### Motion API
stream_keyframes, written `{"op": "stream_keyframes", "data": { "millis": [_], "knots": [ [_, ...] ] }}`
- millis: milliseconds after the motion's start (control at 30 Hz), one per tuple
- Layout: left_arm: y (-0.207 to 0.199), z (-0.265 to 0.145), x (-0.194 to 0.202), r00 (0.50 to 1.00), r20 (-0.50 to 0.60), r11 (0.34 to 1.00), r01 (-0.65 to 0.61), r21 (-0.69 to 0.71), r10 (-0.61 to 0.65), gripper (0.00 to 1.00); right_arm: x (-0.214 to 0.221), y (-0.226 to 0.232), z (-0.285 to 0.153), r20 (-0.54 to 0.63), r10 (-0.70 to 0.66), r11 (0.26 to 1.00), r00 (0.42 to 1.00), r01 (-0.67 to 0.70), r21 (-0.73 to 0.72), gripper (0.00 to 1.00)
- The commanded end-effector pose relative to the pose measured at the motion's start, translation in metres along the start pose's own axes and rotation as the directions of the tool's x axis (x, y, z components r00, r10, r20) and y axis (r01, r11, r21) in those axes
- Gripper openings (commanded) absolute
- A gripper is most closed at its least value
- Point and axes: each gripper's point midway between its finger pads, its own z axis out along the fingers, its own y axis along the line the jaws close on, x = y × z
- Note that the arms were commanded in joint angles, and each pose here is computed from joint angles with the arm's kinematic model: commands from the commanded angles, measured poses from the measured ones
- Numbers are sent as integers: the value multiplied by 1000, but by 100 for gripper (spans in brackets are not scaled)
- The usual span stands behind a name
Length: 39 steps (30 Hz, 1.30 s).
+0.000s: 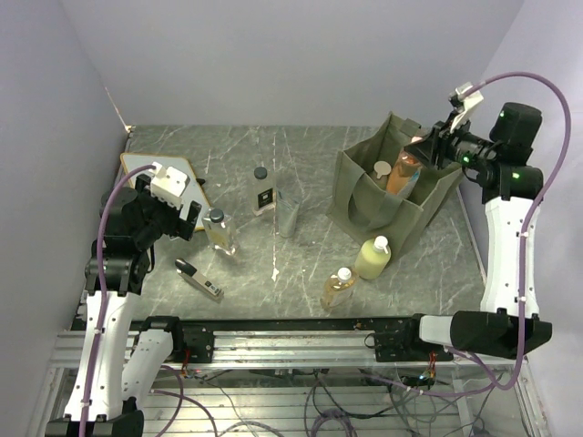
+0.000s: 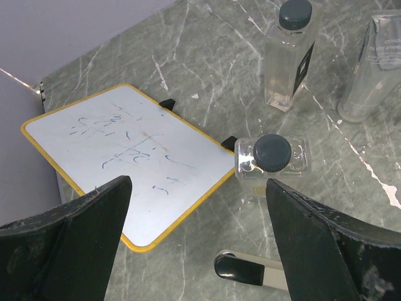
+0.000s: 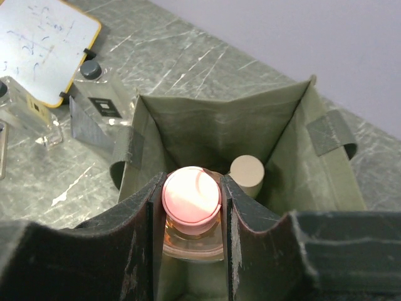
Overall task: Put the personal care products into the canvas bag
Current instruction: Place the care product in the canvas bag.
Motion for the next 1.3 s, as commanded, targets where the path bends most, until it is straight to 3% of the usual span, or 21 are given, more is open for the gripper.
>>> {"op": "stream_keyframes", "data": {
  "millis": [0,300,833,1267],
  "knots": [
    [-1,2,-5,999,32,1000,-5,16,5,99,-26,18,2,123,-127,989,984,135,-56,0],
    [-1,4,-6,999,34,1000,-5,18,4,99,14,34,54,29,-175,979,984,177,-100,0],
    [-1,5,-7,999,38,1000,-5,22,4,99,52,2,107,7,-253,961,967,252,-114,0],
    [-1,7,-5,999,32,1000,-3,20,3,99,70,1,132,54,-256,950,965,261,-172,0]
  ]
}}
